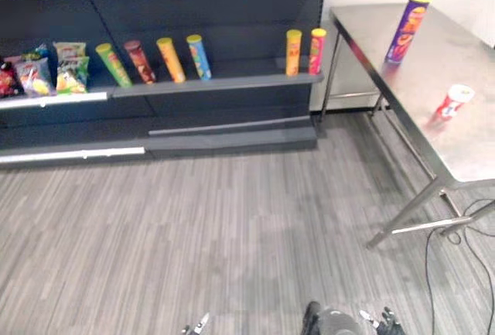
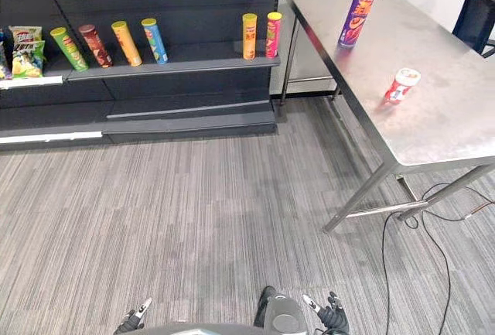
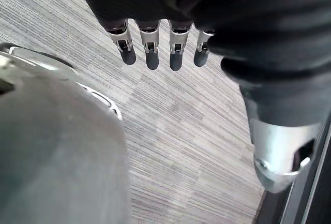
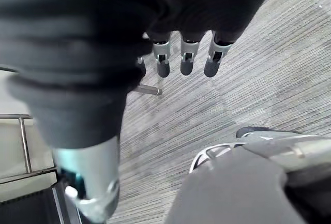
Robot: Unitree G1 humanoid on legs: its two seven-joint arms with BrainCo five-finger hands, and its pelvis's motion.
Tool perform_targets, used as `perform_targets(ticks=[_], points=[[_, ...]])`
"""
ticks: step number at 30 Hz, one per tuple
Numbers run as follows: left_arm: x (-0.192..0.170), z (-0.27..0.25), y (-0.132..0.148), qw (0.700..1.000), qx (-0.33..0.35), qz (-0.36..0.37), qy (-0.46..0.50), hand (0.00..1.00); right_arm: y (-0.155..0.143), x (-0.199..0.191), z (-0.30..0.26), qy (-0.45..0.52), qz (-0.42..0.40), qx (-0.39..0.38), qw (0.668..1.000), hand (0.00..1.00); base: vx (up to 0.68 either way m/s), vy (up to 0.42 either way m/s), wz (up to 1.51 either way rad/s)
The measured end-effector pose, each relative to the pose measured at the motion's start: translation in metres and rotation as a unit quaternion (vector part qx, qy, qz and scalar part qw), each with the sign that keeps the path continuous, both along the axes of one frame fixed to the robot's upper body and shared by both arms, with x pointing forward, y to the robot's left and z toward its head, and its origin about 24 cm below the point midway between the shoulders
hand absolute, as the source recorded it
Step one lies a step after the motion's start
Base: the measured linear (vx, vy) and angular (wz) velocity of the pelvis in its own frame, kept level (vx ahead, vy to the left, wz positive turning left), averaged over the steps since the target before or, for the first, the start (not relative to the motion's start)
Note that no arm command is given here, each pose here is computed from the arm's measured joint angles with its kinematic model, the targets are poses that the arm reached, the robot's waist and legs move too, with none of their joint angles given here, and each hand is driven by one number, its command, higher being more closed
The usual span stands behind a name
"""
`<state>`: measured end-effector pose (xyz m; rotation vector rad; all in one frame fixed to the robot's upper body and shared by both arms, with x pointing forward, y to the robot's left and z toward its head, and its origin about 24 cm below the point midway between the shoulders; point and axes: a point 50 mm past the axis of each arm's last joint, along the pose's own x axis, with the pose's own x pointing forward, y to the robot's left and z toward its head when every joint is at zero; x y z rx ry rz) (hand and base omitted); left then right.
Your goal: Put the gum and the chips on the shelf.
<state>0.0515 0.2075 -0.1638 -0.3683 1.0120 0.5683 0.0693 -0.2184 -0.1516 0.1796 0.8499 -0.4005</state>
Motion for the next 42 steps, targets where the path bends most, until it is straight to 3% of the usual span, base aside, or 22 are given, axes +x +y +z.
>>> perform_targets(ticks=[11,15,28,35,39,42], points=[[-0.003,0.000,-0.007,0.999,-0.028,-0.004,-0.016,0.00,-0.010,-0.004,0.001,0.004,0.014,-0.005,1.000,0.00,0.23,0.153,-0.29],[-0.004,0.002,0.009,1.000,-0.010,-0.020,-0.010,0.00,0.009,-0.003,-0.002,-0.005,0.024,0.026,0.999,0.00,0.26,0.184,-0.09],[-0.004,0.000,0.003,0.996,-0.005,-0.093,0.013,0.00,-0.001,0.002,0.002,-0.022,-0.017,0.013,1.000,0.00,0.21,0.129,-0.24],[-0.013,0.002,0.020,0.995,0.027,-0.083,0.038,0.00,0.012,0.017,0.005,-0.048,0.003,0.027,0.998,0.00,0.18,-0.074,-0.52],[-0.018,-0.004,0.000,0.994,0.006,-0.096,0.053,0.00,-0.002,0.027,0.009,-0.062,-0.001,0.008,0.998,0.00,0.11,-0.075,-0.41],[-0.018,-0.003,0.002,0.994,0.009,-0.097,0.051,0.00,0.001,0.026,0.008,-0.054,0.001,0.015,0.998,0.00,-0.04,-0.037,-0.10]])
